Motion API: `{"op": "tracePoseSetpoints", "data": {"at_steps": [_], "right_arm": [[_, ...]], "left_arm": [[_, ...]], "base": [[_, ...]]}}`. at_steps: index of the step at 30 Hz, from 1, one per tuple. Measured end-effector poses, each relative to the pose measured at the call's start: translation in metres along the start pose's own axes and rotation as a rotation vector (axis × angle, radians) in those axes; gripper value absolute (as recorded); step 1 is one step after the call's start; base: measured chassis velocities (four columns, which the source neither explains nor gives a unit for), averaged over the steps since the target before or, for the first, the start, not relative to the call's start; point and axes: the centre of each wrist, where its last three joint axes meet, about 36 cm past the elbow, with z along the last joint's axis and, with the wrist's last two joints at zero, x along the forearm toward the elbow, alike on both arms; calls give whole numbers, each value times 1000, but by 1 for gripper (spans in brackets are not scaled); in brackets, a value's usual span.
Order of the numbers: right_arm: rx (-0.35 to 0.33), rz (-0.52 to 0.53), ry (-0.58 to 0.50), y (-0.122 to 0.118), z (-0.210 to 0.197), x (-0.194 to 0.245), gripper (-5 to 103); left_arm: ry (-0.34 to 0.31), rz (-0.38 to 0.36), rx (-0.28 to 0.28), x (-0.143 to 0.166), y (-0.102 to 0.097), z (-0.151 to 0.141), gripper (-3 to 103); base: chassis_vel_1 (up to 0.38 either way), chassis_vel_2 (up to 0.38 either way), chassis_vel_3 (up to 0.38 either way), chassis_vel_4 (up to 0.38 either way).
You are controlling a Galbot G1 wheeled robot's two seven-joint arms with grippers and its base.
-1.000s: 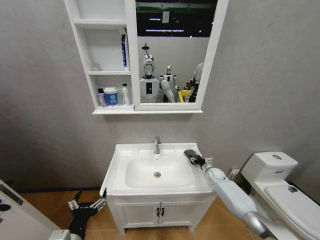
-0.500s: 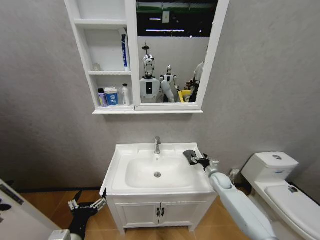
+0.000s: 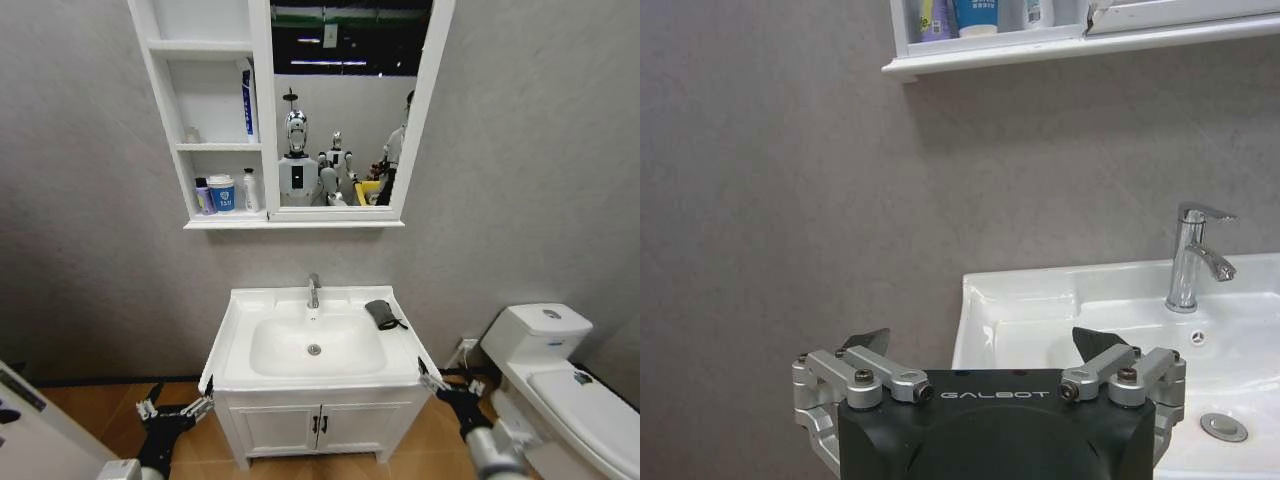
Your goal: Move facial cleanser and shampoo from washbasin to cabinet, then wipe washbasin with towel.
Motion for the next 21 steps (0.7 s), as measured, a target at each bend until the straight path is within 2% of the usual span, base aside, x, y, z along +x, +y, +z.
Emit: {"op": "tracePoseSetpoints", "data": {"at_steps": [10,21], "right_arm": [[25,8,-35,14,-23,47,100],[43,-17,-50,16,-27,52,100]], "left_arm": [[0,0,0,0,0,0,100],[0,0,0,0,0,0,100]], "base": [[0,0,0,0],[0,0,0,0]]}}
